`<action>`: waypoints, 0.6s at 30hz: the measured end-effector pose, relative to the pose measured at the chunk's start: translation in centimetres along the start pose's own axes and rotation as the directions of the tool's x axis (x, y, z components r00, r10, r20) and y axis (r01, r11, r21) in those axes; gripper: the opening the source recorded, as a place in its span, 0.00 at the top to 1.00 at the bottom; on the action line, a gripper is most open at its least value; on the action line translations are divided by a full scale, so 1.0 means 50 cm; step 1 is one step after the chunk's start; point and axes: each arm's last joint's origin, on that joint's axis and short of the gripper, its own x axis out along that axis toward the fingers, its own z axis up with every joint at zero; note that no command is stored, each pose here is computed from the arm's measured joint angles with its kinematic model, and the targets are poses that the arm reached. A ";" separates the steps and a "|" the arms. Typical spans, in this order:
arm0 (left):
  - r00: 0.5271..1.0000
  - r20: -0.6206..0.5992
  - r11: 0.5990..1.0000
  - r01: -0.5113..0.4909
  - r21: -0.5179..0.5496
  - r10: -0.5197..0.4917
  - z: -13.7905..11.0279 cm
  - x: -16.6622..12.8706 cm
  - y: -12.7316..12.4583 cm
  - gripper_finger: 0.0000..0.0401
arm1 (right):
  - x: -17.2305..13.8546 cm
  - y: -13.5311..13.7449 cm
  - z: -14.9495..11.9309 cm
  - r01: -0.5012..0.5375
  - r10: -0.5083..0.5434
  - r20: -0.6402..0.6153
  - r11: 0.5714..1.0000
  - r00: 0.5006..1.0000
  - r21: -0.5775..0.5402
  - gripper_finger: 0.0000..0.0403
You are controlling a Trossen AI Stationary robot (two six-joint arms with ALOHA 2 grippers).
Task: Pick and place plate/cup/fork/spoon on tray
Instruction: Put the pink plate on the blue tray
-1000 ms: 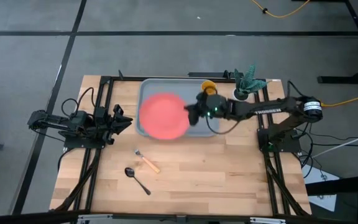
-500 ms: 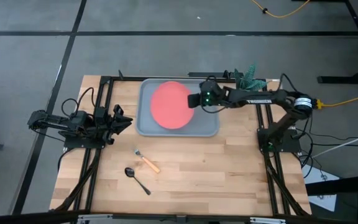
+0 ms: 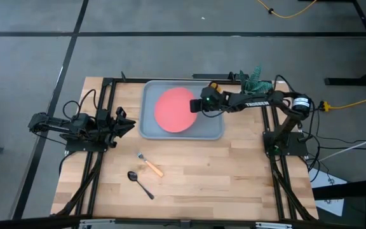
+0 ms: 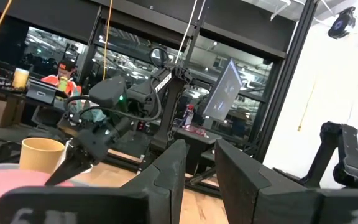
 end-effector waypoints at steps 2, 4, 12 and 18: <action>1.000 0.000 1.000 0.000 0.000 0.000 0.000 0.000 0.000 0.80 | -0.002 -0.002 0.003 0.005 -0.005 0.000 1.000 1.000 0.003 0.88; 1.000 0.000 1.000 0.000 0.000 0.000 0.000 0.000 0.000 0.80 | -0.004 -0.007 0.002 0.021 -0.021 -0.020 1.000 1.000 -0.009 0.87; 1.000 -0.001 1.000 0.000 0.001 0.000 0.000 0.000 0.000 0.80 | -0.006 -0.020 -0.009 0.083 -0.088 -0.082 0.995 0.993 -0.060 0.87; 1.000 0.000 1.000 0.000 0.001 0.000 0.000 0.000 0.000 0.80 | -0.032 -0.011 0.000 0.041 -0.046 -0.085 0.997 0.995 -0.059 0.86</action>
